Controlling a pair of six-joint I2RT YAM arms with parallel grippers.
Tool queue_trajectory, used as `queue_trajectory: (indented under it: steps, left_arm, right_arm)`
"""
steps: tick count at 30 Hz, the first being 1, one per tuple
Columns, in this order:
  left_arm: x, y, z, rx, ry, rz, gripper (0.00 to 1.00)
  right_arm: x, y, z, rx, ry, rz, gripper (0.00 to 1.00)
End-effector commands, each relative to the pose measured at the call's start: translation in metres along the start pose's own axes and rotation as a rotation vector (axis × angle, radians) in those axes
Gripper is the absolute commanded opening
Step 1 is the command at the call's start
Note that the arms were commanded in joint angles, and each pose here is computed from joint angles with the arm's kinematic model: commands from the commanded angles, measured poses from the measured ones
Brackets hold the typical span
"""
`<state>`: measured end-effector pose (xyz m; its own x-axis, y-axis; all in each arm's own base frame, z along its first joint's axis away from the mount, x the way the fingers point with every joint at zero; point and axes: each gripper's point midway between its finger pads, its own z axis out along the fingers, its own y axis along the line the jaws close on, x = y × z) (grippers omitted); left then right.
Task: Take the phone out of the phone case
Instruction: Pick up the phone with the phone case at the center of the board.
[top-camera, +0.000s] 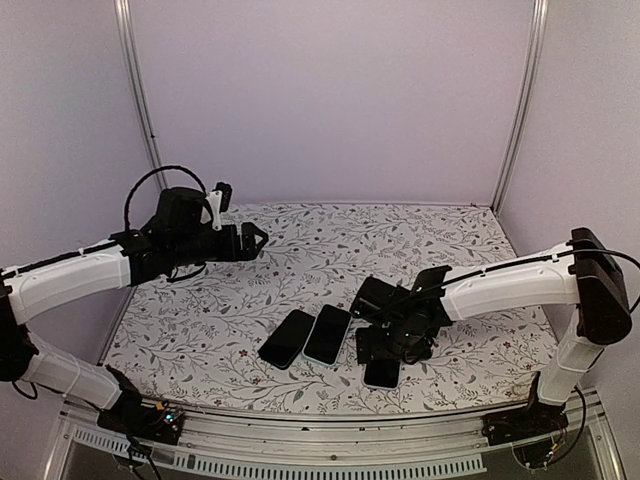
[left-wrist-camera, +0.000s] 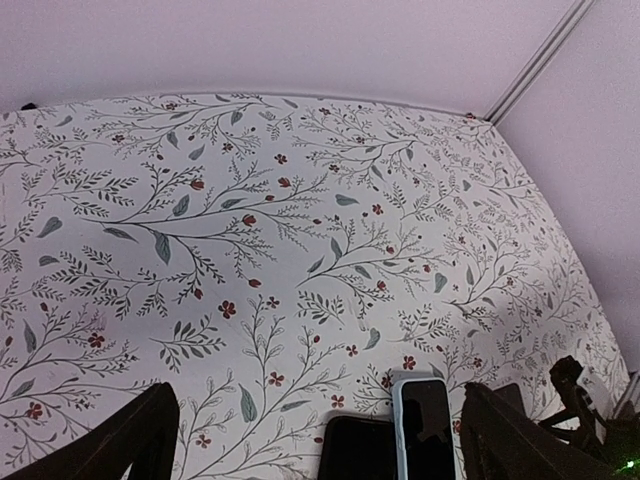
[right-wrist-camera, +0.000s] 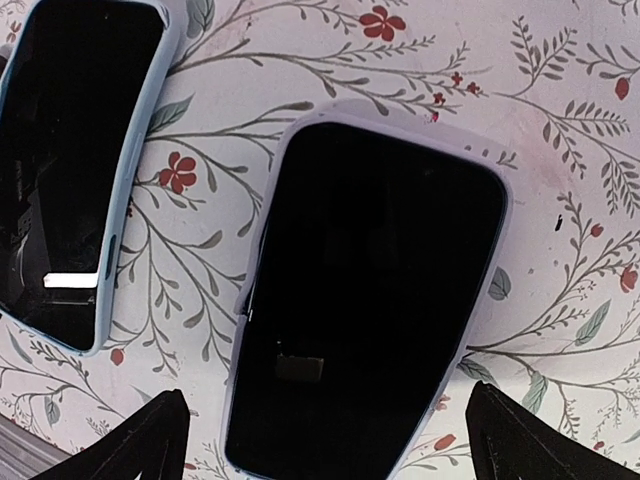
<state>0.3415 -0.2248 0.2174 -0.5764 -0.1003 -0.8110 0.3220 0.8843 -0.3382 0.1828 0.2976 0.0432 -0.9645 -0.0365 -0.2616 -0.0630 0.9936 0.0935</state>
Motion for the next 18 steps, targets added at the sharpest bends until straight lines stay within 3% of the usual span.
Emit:
queue_trajectory:
  steps: [1, 18]
  left_arm:
    - [-0.005, -0.001, 0.003, 0.025, 0.004, -0.014, 0.99]
    - [0.004, -0.004, 0.015, 0.054, 0.048, -0.047, 0.99]
  right_arm:
    - [0.017, -0.005, 0.006, 0.009, 0.05, 0.046, 0.99]
    - [0.033, 0.007, 0.03, 0.024, 0.096, -0.027, 0.99]
